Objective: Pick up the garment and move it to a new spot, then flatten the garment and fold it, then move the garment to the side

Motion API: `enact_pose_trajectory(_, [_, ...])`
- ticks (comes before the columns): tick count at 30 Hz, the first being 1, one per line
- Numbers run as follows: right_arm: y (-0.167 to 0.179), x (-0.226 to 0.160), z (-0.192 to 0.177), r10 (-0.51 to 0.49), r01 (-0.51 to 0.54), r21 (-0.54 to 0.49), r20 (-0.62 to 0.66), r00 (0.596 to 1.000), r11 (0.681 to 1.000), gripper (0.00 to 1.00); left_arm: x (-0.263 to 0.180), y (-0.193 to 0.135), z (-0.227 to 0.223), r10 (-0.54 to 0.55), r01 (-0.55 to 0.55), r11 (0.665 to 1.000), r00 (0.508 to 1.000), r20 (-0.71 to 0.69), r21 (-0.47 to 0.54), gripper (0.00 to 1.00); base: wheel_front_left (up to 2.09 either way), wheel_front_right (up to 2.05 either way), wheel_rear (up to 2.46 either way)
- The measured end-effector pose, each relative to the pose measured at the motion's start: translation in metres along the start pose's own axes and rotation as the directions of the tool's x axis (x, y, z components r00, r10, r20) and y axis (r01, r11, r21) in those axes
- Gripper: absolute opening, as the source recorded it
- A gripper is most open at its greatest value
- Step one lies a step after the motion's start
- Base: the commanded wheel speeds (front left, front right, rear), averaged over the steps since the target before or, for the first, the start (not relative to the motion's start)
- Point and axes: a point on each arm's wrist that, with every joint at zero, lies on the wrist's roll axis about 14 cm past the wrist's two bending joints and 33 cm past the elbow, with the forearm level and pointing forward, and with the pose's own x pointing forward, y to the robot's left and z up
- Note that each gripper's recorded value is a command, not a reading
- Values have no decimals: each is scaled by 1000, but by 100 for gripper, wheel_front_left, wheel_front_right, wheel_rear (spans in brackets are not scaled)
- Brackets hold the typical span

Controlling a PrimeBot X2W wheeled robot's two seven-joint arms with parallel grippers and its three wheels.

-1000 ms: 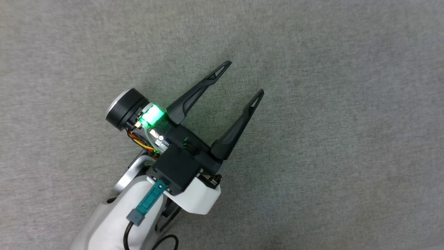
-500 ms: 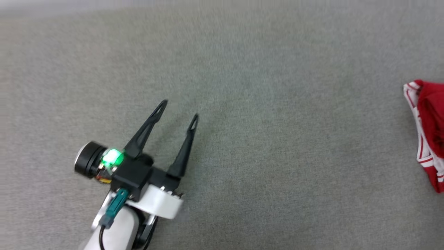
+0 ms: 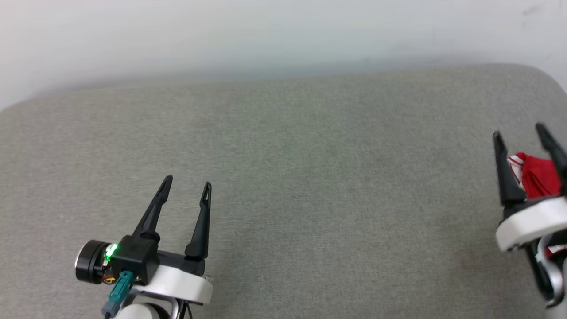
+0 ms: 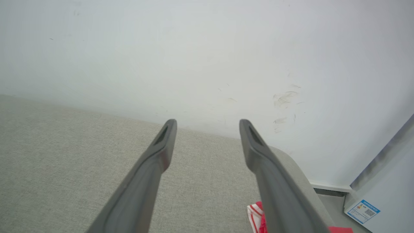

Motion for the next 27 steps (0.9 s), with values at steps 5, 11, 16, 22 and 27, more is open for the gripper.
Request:
enact_pose_trajectory(5, [30, -19, -5, 22, -26, 120, 35, 999, 992, 100, -21, 18, 6, 85, -85, 996, 996, 0, 0, 100, 0, 0, 0])
enact_pose_trajectory(11, [51, -32, -11, 23, -33, 216, 51, 998, 976, 100, -42, 25, 4, 132, -132, 991, 991, -18, -16, 100, 0, 0, 0])
enact_pose_trajectory(16, [66, -44, -33, 44, -41, 247, -3, 999, 968, 100, -48, 34, 1, 170, -171, 984, 985, -29, -47, 100, 0, 0, 0])
enact_pose_trajectory(22, [72, -45, -36, 50, -47, 257, -2, 999, 965, 100, -49, 35, -3, 176, -177, 983, 984, -40, -44, 100, 0, 0, 0])
enact_pose_trajectory(27, [72, -46, -37, 47, -45, 260, -2, 999, 965, 100, -47, 39, 5, 183, -184, 982, 983, -13, -45, 100, 0, 0, 0])
